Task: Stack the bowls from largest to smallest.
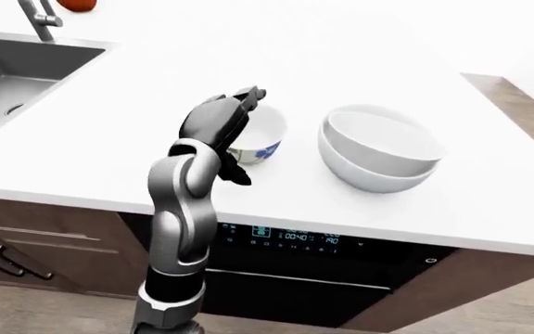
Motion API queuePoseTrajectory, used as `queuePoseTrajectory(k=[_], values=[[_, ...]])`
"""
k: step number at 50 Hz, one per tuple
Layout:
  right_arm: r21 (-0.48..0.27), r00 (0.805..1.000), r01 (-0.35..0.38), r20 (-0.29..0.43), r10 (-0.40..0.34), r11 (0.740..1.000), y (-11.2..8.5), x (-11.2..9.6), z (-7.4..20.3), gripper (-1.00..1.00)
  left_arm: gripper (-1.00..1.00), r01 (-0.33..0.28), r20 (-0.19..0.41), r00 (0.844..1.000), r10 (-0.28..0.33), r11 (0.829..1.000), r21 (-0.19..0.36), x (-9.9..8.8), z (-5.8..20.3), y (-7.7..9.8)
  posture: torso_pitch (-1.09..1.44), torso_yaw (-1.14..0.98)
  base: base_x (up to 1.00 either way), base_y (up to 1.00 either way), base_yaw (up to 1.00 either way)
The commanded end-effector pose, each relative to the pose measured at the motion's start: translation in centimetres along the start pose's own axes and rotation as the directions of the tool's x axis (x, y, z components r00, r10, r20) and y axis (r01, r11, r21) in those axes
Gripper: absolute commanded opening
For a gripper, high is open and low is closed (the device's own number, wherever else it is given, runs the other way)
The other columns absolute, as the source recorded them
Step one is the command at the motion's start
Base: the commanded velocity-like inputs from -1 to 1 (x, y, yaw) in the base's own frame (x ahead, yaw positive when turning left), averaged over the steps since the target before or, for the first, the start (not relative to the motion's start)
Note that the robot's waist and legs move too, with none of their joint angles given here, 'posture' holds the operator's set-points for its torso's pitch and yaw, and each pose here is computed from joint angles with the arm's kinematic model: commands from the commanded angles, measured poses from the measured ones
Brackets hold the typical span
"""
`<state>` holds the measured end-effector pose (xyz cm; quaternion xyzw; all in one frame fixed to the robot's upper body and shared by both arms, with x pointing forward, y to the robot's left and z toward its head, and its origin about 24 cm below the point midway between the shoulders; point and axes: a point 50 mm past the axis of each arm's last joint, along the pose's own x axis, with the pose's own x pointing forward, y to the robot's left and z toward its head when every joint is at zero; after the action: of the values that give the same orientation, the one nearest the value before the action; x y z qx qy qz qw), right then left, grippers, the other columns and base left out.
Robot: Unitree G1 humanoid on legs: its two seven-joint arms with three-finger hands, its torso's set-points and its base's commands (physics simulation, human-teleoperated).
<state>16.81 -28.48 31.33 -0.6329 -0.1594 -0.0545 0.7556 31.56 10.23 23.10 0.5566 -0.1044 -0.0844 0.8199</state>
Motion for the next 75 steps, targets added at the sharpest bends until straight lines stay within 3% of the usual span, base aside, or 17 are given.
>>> queuePoseTrajectory(k=[1, 15, 17, 20, 24, 30, 36, 44, 50, 51, 52, 57, 61, 65, 69, 71, 75], values=[[-0.032, 0.999, 0.046, 0.004, -0.046, 0.998, -0.8, -0.2, 0.3, 1.00, 0.58, -0.065, 0.039, 0.997, 0.064, 0.998, 0.016, 0.0, 0.7, 0.8, 0.00, 0.00, 0.00, 0.00, 0.00], [-0.012, 1.000, 0.026, -0.010, -0.026, 1.000, 0.8, -0.3, -0.3, 1.00, 0.31, -0.019, -0.001, 1.000, 0.019, 0.999, 0.050, 2.4, -0.7, -1.1, 0.00, 0.00, 0.00, 0.00, 0.00], [-0.012, 1.000, 0.025, -0.010, -0.025, 1.000, 0.8, -0.3, -0.3, 1.00, 0.04, -0.007, -0.006, 1.000, 0.008, 0.999, 0.053, 2.8, -0.9, -1.5, 0.00, 0.00, 0.00, 0.00, 0.00], [-0.010, 1.000, 0.024, -0.011, -0.024, 1.000, 1.0, -0.3, -0.3, 1.00, -0.59, 0.009, -0.010, 1.000, -0.009, 0.998, 0.054, 3.1, -0.8, -1.5, 0.00, 0.00, 0.00, 0.00, 0.00], [-0.007, 1.000, 0.022, -0.011, -0.022, 1.000, 1.3, -0.2, -0.4, 1.00, -1.00, 0.026, -0.005, 1.000, -0.026, 0.998, 0.061, 3.0, -0.5, -1.5, 0.00, 0.00, 0.00, 0.00, 0.00], [-0.005, 1.000, 0.024, -0.011, -0.024, 1.000, 1.4, -0.3, -0.5, 1.00, -1.00, 0.036, -0.001, 0.999, -0.036, 0.997, 0.075, 3.1, -0.1, -0.8, 0.00, 0.00, 0.00, 0.00, 0.00], [-0.006, 1.000, 0.024, -0.008, -0.024, 1.000, 1.3, -0.3, -0.4, 1.00, -1.00, -0.034, 0.036, 0.999, 0.031, 0.997, 0.063, 3.2, 1.4, 2.6, 0.00, 0.00, 0.00, 0.00, 0.00], [-0.005, 1.000, 0.027, -0.013, -0.027, 1.000, 1.0, -0.5, -0.5, 1.00, -1.00, -0.078, 0.141, 0.988, 0.066, 0.994, 0.082, 2.5, 5.1, 8.3, 0.00, 0.00, 0.00, 0.00, 0.00], [-0.008, 0.999, 0.037, -0.023, -0.037, 0.999, 0.0, -0.6, -0.7, 1.00, -1.00, -0.067, 0.224, 0.974, 0.043, 0.993, 0.097, 2.6, 8.8, 9.4, 0.00, 0.00, 0.00, 0.00, 0.00], [-0.008, 0.999, 0.037, -0.024, -0.037, 0.999, 0.1, -0.6, -0.8, 1.00, -1.00, -0.067, 0.264, 0.964, 0.044, 0.995, 0.079, 2.7, 9.8, 9.7, 0.00, 0.00, 0.00, 0.00, 0.00], [-0.007, 0.999, 0.037, -0.024, -0.037, 0.999, 0.1, -0.6, -0.9, 1.00, -1.00, -0.074, 0.273, 0.961, 0.044, 0.992, 0.103, 2.9, 10.5, 10.0, 0.00, 0.00, 0.00, 0.00, 0.00], [-0.001, 0.999, 0.035, -0.032, -0.035, 0.999, 0.2, -0.6, -1.3, 1.00, -1.00, -0.067, 0.367, 0.930, 0.024, 0.992, 0.104, 3.8, 14.1, 9.7, 0.00, 0.00, 0.00, 0.00, 0.00], [0.000, 0.999, 0.021, -0.034, -0.021, 1.000, 0.9, -0.6, -1.4, 1.00, -1.00, -0.026, 0.458, 0.889, -0.019, 0.995, 0.091, 4.0, 16.9, 9.3, 0.00, 0.00, 0.00, 0.00, 0.00], [0.001, 0.999, 0.020, -0.041, -0.020, 1.000, 0.9, -0.7, -1.7, 1.00, -1.00, -0.022, 0.499, 0.866, -0.032, 0.994, 0.103, 4.4, 19.2, 9.0, 0.00, 0.00, 0.00, 0.00, 0.00], [0.001, 0.999, 0.019, -0.046, -0.019, 1.000, 1.0, -0.9, -1.9, 1.00, -1.00, 0.002, 0.513, 0.856, -0.063, 0.993, 0.118, 5.2, 20.5, 7.3, 0.00, 0.00, 0.00, 0.00, 0.00], [0.001, 0.999, 0.018, -0.047, -0.018, 1.000, 1.0, -1.0, -2.0, 1.00, -1.00, -0.025, 0.492, 0.869, -0.053, 0.988, 0.150, 5.5, 20.9, 6.7, 0.00, 0.00, 0.00, 0.00, 0.00], [-0.006, 0.999, 0.020, -0.050, -0.020, 1.000, 0.9, -1.2, -2.2, 1.00, -1.00, 0.003, 0.483, 0.871, -0.086, 0.985, 0.170, 6.0, 21.5, 4.6, 0.00, 0.00, 0.00, 0.00, 0.00]])
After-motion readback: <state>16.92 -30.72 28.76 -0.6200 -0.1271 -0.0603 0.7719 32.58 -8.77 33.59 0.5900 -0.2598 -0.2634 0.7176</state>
